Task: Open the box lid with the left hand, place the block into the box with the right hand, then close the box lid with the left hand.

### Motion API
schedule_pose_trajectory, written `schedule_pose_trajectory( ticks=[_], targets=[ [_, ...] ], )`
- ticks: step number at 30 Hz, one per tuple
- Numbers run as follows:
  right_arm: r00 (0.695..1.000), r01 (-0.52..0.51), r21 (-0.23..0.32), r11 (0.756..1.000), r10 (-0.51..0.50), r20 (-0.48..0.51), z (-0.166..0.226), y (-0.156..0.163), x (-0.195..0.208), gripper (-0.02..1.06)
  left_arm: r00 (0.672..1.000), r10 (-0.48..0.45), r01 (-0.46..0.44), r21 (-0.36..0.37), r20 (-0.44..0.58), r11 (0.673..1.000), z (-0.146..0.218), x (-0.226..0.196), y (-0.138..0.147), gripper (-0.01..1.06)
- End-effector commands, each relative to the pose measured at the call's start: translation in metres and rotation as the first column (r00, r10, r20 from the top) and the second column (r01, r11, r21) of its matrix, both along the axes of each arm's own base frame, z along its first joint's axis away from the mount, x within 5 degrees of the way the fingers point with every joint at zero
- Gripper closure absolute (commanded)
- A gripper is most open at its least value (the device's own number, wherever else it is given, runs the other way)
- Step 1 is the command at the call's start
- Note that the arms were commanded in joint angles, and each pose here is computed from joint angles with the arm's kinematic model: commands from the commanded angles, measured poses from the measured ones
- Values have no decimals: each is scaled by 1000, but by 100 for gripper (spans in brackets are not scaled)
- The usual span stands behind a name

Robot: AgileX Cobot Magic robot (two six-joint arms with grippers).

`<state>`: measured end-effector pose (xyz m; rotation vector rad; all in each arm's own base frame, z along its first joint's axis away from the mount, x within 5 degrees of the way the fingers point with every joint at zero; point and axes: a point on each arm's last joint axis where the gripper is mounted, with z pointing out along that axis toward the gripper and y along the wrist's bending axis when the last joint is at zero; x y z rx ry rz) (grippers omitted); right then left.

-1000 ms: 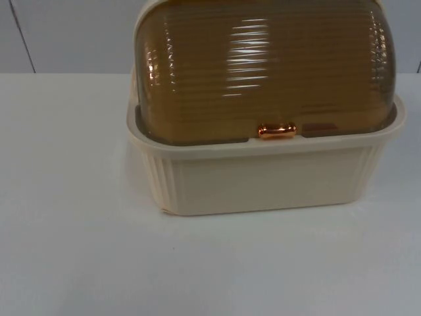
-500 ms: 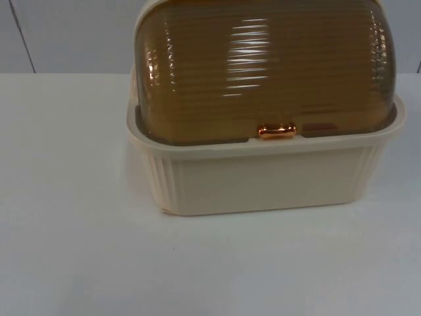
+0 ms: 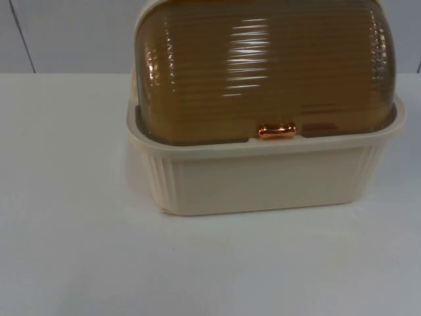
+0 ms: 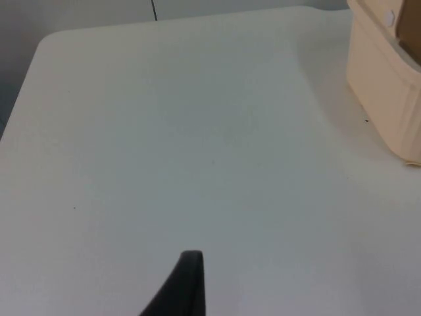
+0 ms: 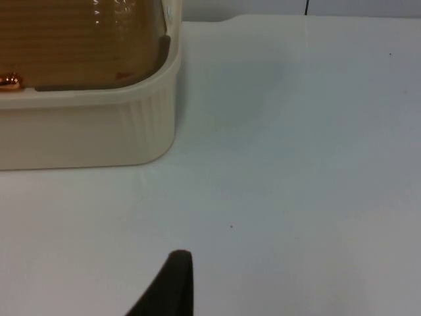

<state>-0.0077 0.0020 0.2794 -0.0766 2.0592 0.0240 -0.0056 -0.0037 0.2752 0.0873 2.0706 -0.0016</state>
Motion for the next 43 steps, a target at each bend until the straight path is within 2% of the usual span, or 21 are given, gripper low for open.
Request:
schedule_pose_trajectory(
  ticks=[1,6,37,43],
  targets=[
    [1000,-3,3,1000,3,12,0,0,0,0,1000,3,-3,-2,9,1000,0,1,0,3],
    [1000,0,29,1000,0,10,0,1,0,0,1000,3,-3,-2,9,1000,0,1,0,3],
    [1000,6,19,1000,-6,11,0,0,0,0,1000,-2,2,-13,9,1000,0,1,-1,3],
    [1000,6,19,1000,-6,11,0,0,0,0,999,43,-43,-42,6,998,0,1,2,3]
  ],
)
